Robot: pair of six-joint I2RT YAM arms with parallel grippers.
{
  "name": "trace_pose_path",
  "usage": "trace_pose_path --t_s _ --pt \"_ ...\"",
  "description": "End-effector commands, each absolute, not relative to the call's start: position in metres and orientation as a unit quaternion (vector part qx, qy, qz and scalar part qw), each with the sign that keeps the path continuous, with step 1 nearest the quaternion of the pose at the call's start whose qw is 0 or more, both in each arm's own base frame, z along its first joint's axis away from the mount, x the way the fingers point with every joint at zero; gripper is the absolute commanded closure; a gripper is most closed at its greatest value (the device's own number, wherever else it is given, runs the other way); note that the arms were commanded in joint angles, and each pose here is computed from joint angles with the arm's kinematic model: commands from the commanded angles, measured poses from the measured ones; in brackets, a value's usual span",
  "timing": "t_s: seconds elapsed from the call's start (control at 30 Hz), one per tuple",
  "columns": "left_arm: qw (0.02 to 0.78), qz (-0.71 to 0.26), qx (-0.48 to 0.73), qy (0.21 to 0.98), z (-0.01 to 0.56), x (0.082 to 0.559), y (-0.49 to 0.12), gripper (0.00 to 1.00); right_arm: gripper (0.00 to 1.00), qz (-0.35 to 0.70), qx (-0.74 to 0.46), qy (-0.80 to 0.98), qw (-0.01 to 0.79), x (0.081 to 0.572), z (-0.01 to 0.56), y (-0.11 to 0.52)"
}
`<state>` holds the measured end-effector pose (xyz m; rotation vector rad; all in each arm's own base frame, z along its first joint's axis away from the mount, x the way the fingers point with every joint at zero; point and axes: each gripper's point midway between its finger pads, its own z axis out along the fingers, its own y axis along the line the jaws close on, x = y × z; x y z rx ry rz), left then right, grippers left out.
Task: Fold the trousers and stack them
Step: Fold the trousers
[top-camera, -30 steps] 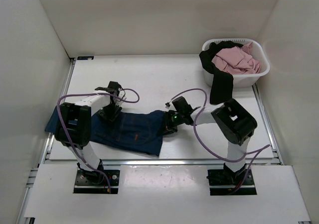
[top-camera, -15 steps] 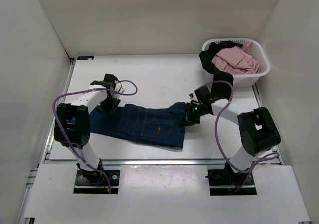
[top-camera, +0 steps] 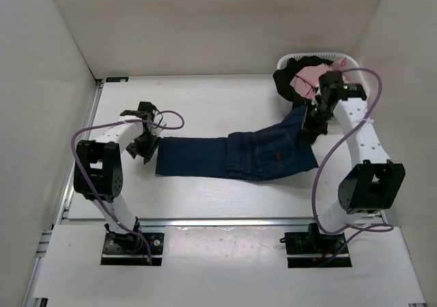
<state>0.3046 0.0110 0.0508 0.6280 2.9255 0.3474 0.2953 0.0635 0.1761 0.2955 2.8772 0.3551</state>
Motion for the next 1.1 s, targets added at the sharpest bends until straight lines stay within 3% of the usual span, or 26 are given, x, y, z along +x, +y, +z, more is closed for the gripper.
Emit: trace_pose_path --t_s 0.0,0.17,0.53,0.97,1.0,1.03,1.07 --pt "0.065 0.093 0.215 0.970 0.045 0.306 -0.001 0.41 1.00 0.104 0.071 0.980 0.156 0.297 0.244 0.066" --pt "0.073 0.067 0.217 0.971 0.045 0.315 -0.011 0.41 1.00 0.164 0.030 0.968 0.189 0.315 0.294 0.117" --pt "0.073 0.038 0.229 0.970 0.042 0.341 -0.031 0.41 1.00 0.269 -0.076 0.947 0.159 0.335 0.267 0.308" --pt "0.063 0.036 0.199 0.977 0.036 0.341 -0.007 0.41 1.00 0.311 -0.084 0.944 0.073 0.317 0.163 0.419" --pt "0.063 0.036 0.199 0.977 0.036 0.341 -0.007 0.40 0.92 0.319 -0.083 0.940 0.084 0.319 0.161 0.428" --pt "0.063 0.036 0.194 0.978 0.036 0.341 -0.004 0.40 0.67 0.319 -0.083 0.941 0.080 0.317 0.153 0.434" --pt "0.063 0.036 0.193 0.978 0.036 0.341 -0.004 0.40 0.52 0.329 -0.077 0.939 0.071 0.317 0.147 0.440"
